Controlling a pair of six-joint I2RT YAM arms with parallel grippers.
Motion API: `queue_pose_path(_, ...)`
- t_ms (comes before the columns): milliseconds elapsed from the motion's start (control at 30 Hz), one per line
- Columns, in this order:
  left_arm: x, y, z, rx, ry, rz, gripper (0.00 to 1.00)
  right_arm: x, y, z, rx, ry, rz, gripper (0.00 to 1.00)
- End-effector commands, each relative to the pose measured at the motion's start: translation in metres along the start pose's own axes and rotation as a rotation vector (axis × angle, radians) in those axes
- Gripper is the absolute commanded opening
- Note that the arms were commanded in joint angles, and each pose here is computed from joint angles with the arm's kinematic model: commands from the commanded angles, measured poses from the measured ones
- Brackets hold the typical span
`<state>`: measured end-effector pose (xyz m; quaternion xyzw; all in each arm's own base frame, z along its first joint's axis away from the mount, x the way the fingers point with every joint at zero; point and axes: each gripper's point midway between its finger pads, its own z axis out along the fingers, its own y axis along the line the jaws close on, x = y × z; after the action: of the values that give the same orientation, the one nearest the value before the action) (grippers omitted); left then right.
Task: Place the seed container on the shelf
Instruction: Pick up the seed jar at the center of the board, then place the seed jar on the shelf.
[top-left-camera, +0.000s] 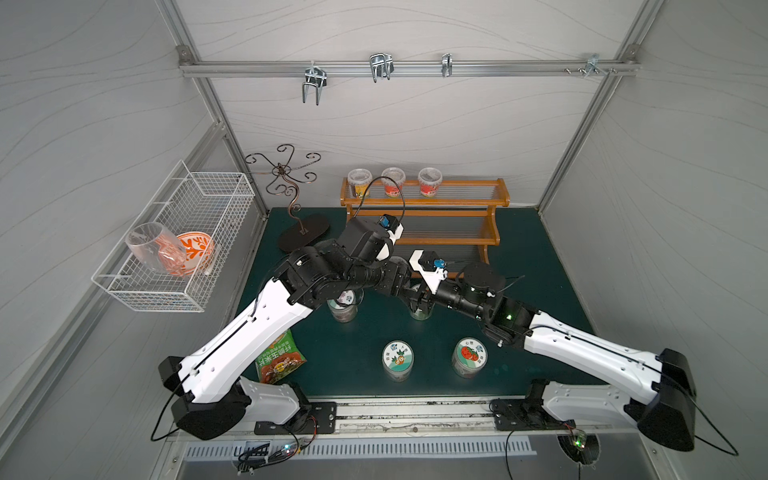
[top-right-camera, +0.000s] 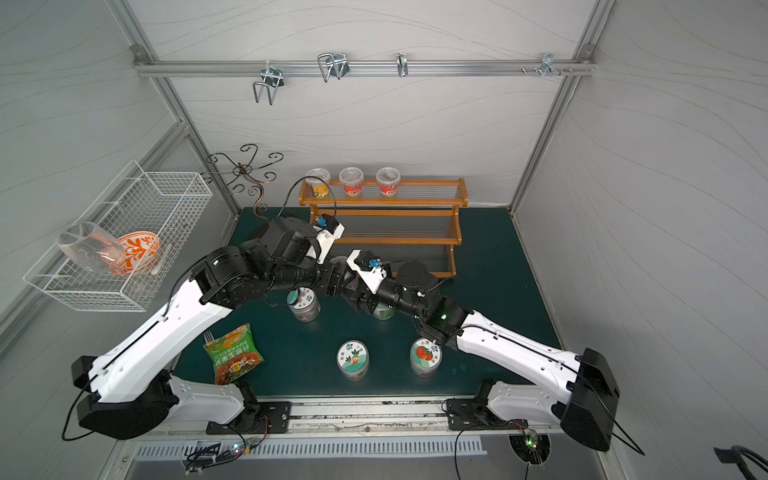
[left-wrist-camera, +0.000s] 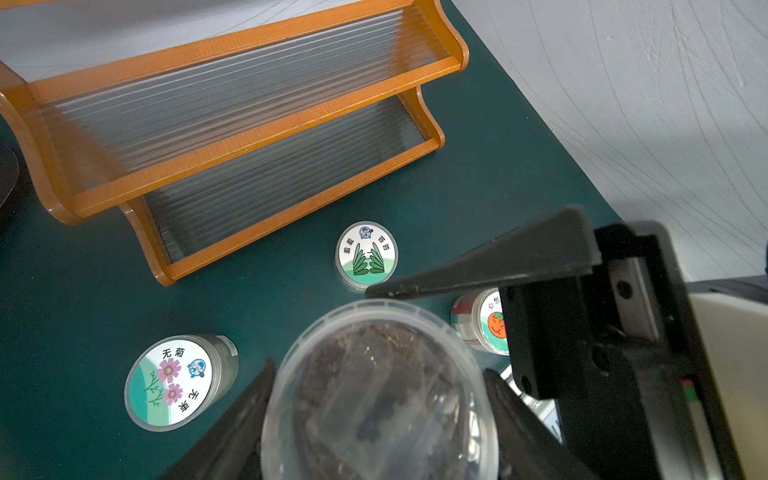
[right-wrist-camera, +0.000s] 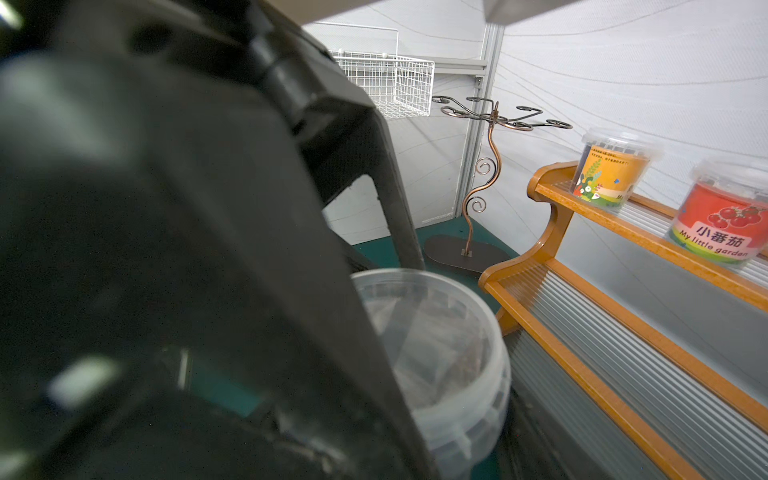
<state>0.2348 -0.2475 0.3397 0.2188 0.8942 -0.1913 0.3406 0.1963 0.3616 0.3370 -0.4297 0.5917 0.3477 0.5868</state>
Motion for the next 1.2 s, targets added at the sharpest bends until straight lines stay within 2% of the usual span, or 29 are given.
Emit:
queue_pose_path(0, -0.012, -0.006, -0.006, 0.032, -0.048, 0.016, 0.6, -0.017, -0.001, -0.001, 0.009, -0.047, -0.012, 0.67)
queue_pose_path(167, -0.016, -0.007, -0.01, 0.042, -0.074, 0.044, 0.84, -0.017, -0.002, -0.004, 0.014, -0.054, -0.018, 0.61)
queue_pose_path(300, -0.027, -0.012, -0.023, 0.077, -0.157, 0.068, 0.99, -0.015, -0.003, -0.007, 0.025, -0.057, -0.02, 0.57)
queue_pose_path(433, -0.042, -0.016, -0.048, 0.111, -0.28, 0.086, 1.0, -0.014, -0.006, -0.011, 0.046, -0.068, -0.021, 0.56)
queue_pose_path(533, -0.048, -0.007, -0.063, 0.071, -0.347, 0.082, 1.0, -0.015, -0.011, -0.016, 0.067, -0.081, -0.019, 0.56)
queue_pose_path(767, -0.044, 0.003, -0.09, 0.081, -0.503, 0.063, 1.0, -0.026, -0.046, -0.038, 0.167, -0.143, 0.022, 0.58)
queue_pose_path(900, -0.035, 0.004, -0.093, 0.108, -0.548, 0.048, 1.0, -0.04, -0.079, -0.056, 0.265, -0.192, 0.019, 0.59)
queue_pose_path(1167, -0.019, 0.01, -0.084, 0.104, -0.534, 0.022, 1.0, -0.062, -0.164, -0.089, 0.478, -0.273, 0.025, 0.6)
